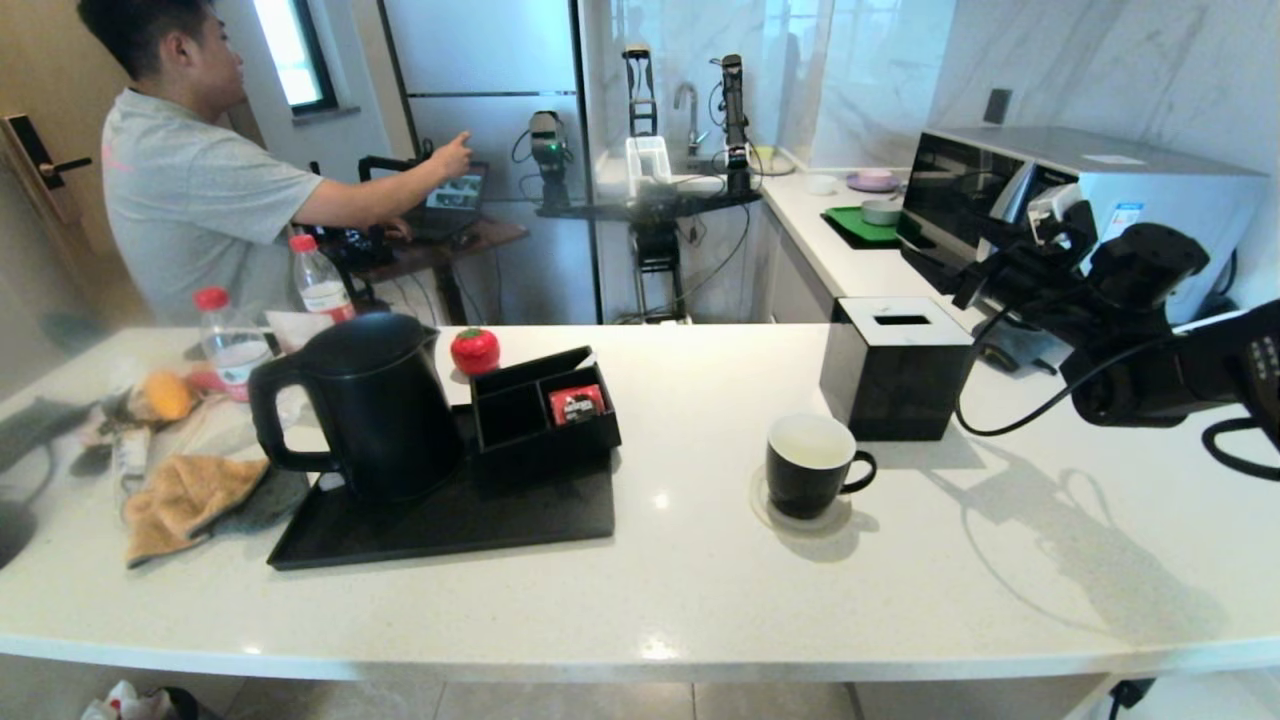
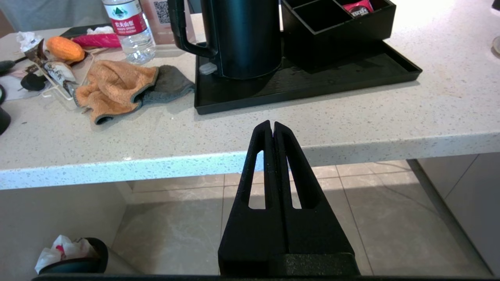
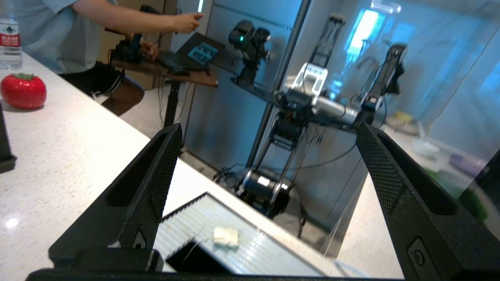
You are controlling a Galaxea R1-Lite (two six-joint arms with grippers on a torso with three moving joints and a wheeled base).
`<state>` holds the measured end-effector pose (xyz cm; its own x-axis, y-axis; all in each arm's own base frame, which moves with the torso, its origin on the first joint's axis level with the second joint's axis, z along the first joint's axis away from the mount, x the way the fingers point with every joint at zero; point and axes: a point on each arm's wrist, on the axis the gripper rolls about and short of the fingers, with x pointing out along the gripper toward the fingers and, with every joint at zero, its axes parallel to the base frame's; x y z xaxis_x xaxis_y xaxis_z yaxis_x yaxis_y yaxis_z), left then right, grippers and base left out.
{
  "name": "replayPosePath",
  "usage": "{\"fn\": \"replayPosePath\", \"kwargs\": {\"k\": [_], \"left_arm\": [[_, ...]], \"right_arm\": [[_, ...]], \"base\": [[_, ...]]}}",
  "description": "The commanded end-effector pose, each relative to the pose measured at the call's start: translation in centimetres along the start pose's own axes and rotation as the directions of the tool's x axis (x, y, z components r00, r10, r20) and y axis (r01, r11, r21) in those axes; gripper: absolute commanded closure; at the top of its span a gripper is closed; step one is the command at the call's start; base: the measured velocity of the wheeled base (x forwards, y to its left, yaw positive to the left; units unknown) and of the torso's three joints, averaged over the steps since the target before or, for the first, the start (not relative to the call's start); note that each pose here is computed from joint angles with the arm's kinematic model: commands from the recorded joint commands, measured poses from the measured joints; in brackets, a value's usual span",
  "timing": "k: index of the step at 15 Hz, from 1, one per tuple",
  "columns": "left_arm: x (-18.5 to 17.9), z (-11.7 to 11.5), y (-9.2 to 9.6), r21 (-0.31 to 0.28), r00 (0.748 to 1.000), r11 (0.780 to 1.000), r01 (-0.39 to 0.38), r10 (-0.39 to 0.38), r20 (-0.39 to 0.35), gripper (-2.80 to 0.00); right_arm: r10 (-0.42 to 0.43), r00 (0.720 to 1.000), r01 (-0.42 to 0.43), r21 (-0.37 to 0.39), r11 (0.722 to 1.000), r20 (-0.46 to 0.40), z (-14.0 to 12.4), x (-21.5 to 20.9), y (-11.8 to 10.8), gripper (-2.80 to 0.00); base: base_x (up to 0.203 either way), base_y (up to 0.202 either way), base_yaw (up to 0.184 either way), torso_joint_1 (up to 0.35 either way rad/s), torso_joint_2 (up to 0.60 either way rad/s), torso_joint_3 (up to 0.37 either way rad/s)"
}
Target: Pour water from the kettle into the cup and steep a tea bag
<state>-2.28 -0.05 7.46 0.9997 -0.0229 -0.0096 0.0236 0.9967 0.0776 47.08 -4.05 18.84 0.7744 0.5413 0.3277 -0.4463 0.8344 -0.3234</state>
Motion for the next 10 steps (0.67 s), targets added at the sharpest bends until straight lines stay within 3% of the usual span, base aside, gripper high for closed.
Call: {"fn": "replayPosePath", "kwargs": {"k": [1,6,10], "left_arm": [[0.0,0.0,0.0,0.000,1.000,1.000,0.000,0.000,0.000,0.00],[0.0,0.0,0.0,0.000,1.000,1.000,0.000,0.000,0.000,0.00],[0.0,0.0,0.0,0.000,1.000,1.000,0.000,0.000,0.000,0.00]], "right_arm": [[-0.001,1.000,0.001,0.009,1.000,-0.014,1.0,-0.6,0.1,-2.80],[-0.016,0.985,0.036,0.119,0.992,-0.170,1.6,-4.1,1.2,-2.80],[-0.057,0.975,0.086,0.125,0.989,-0.215,3.7,-7.4,1.3,-2.80]], "base": [[0.000,0.000,0.000,0.000,0.00,0.000],[0.000,0.000,0.000,0.000,0.00,0.000],[0.000,0.000,0.000,0.000,0.00,0.000]]}}
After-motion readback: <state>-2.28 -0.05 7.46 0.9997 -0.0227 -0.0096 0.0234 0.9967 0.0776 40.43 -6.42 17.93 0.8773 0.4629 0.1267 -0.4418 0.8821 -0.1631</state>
